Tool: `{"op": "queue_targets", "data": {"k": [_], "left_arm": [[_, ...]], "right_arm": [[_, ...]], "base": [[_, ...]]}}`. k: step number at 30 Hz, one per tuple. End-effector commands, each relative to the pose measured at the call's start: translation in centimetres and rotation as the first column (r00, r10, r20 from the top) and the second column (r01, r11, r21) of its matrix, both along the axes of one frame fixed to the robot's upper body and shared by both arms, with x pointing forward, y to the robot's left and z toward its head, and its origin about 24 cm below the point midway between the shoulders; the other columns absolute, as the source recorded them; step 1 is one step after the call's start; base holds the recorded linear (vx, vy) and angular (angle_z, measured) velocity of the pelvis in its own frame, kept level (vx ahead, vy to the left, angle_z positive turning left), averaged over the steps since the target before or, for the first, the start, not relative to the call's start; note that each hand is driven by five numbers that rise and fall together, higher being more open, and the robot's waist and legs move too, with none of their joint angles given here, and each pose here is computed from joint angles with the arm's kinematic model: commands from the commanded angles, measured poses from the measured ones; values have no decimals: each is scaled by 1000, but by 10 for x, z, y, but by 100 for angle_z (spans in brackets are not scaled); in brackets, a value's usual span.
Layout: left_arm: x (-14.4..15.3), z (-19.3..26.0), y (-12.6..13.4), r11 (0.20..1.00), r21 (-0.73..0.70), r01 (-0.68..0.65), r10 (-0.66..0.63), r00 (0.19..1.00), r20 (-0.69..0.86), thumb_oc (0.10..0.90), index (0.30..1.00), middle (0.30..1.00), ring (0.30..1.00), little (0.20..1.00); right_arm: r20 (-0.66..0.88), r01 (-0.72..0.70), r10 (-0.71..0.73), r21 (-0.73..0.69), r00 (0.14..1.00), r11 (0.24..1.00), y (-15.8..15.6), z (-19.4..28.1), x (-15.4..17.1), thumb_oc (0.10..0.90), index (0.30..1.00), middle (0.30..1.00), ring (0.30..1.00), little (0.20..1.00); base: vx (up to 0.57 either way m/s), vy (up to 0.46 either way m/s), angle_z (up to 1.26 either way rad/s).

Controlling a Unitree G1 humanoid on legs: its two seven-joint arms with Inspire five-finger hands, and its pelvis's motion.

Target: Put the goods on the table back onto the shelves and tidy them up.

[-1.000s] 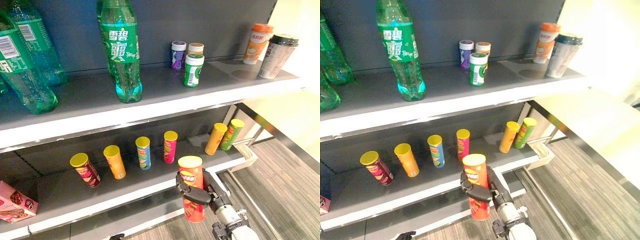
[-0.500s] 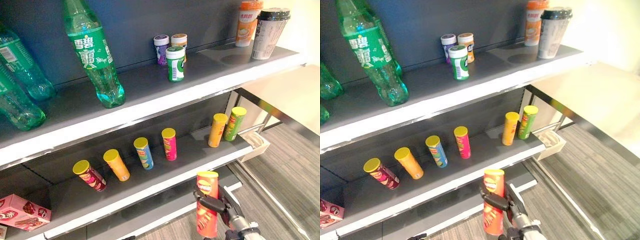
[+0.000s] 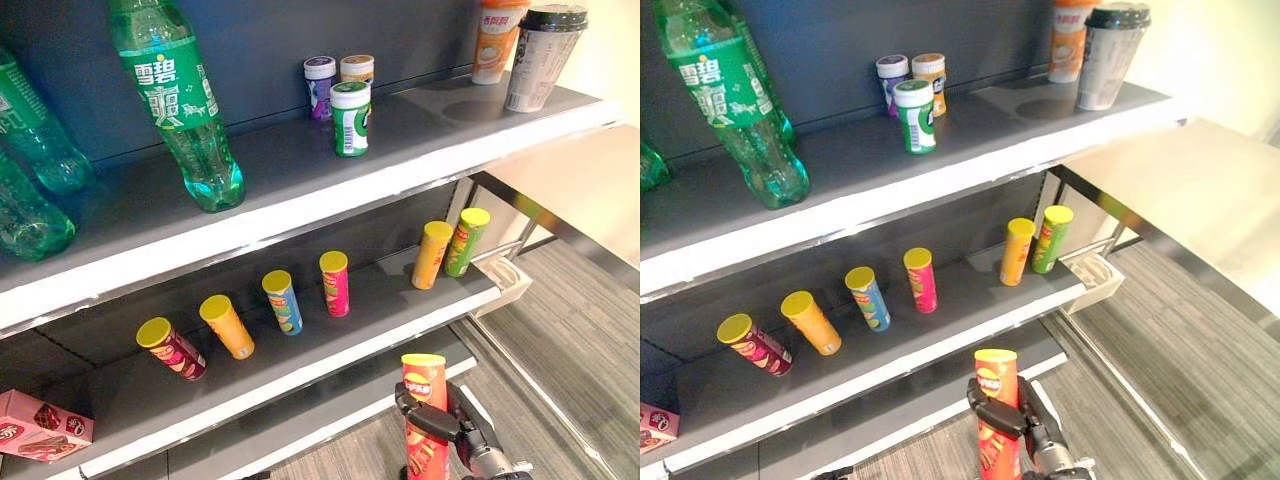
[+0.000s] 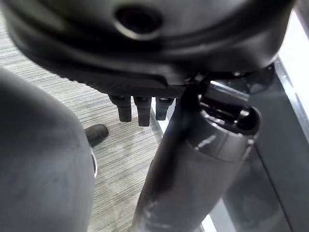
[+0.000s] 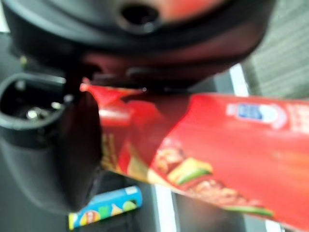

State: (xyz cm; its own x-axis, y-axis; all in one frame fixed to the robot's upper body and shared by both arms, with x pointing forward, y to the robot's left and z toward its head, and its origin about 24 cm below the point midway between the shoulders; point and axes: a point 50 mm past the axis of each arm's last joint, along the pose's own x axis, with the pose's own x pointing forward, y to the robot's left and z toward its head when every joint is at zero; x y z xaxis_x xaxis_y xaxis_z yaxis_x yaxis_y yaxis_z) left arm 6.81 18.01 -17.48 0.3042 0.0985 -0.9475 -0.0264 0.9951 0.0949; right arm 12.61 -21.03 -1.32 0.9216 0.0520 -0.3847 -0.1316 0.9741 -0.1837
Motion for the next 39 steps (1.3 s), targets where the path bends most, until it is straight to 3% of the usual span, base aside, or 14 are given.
{"op": "queue_targets", "data": {"k": [1, 5, 11, 17, 24, 31, 39], "left_arm": [[4, 6, 43, 986, 136, -100, 98, 995, 18, 800, 900, 900, 900, 900], [-3, 7, 52, 974, 166, -155, 154, 988, 22, 800, 900, 900, 900, 900], [-3, 12, 67, 956, 217, -197, 191, 980, 50, 800, 900, 900, 900, 900], [-12, 15, 81, 929, 254, -269, 262, 963, 63, 800, 900, 900, 900, 900], [-41, 13, 82, 889, 241, -390, 392, 919, 40, 800, 900, 900, 900, 900], [-35, 14, 84, 900, 243, -361, 362, 931, 43, 800, 900, 900, 900, 900], [-19, 12, 74, 925, 246, -291, 287, 956, 52, 800, 900, 900, 900, 900]], "right_arm": [[464, -6, 77, -154, 882, 988, 12, 75, 36, 400, 300, 300, 300, 300], [509, 23, 58, -152, 859, 988, 18, 78, 40, 400, 300, 300, 300, 300], [579, 64, 120, -288, 806, 956, 15, 87, 44, 400, 300, 300, 300, 300], [575, 69, 147, -336, 805, 939, 11, 86, 47, 400, 300, 300, 300, 300], [583, -11, 240, -368, 776, 930, 16, 94, 57, 400, 300, 300, 300, 300], [521, -38, 262, -400, 812, 916, 11, 80, 54, 400, 300, 300, 300, 300], [528, 23, 202, -388, 825, 921, 9, 73, 57, 400, 300, 300, 300, 300]], "base": [[-45, 63, -54], [-22, -79, -77], [6, -257, 0], [-55, -312, 4], [-133, -322, 16], [-198, -96, 24], [-3, 132, 2]]}}
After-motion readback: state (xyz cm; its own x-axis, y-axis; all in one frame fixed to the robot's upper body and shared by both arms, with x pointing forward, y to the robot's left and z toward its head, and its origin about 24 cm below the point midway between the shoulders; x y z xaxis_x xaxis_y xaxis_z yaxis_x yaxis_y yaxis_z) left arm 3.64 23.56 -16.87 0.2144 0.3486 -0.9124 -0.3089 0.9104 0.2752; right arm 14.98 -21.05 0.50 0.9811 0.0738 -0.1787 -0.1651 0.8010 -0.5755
